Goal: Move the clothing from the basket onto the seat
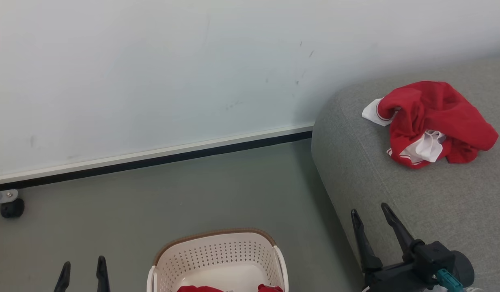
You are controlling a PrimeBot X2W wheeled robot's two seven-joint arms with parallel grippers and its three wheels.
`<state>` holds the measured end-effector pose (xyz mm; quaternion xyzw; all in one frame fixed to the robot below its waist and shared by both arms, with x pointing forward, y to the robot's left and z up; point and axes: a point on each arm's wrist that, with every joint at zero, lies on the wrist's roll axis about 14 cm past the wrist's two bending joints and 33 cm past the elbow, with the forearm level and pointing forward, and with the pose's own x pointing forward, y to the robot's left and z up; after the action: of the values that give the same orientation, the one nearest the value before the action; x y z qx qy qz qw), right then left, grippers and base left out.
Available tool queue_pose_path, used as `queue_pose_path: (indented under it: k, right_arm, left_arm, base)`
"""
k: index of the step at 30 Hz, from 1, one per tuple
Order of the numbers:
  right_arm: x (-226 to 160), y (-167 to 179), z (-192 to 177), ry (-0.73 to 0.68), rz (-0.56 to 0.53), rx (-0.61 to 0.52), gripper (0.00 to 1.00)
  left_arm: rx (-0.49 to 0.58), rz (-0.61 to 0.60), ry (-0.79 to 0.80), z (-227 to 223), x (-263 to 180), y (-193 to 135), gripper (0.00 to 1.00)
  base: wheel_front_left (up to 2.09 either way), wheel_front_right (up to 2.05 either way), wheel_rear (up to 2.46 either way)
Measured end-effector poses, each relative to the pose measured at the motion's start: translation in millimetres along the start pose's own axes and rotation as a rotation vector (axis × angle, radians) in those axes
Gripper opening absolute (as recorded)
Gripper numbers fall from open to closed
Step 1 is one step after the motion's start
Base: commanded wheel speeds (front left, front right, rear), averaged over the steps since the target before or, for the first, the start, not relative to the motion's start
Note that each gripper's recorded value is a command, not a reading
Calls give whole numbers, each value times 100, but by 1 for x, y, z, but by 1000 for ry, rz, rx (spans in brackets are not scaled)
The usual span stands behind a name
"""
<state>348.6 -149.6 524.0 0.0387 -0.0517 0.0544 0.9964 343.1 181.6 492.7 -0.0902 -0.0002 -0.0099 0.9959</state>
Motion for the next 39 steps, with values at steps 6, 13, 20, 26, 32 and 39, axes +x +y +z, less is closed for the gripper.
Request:
queue_pose_path:
  k: [6,13,20,26,32,39]
  right_arm:
    - [2,-1,4,-15,-6,-2,100]
    - [4,-1,10,-33,-7,-1,100]
    - [1,-2,6,-23,-15,0,100]
    - [3,-2,9,-32,-19,5,100]
    - [8,-12,3,-16,-43,-3,100]
    - [26,-24,5,-27,-68,-13,100]
  left_arm:
    - [6,6,-5,1,1,0,100]
    - [4,13,-9,2,1,1,100]
    - [20,7,-15,3,2,-1,100]
    - [20,-6,-8,1,5,-5,100]
    - [16,-62,40,-15,9,-21,100]
    - [6,-171,102,-33,30,-52,100]
  base:
    - [0,0,0]
    - [0,0,0]
    - [0,0,0]
    - [0,0,0]
    - [0,0,0]
    - [0,0,0]
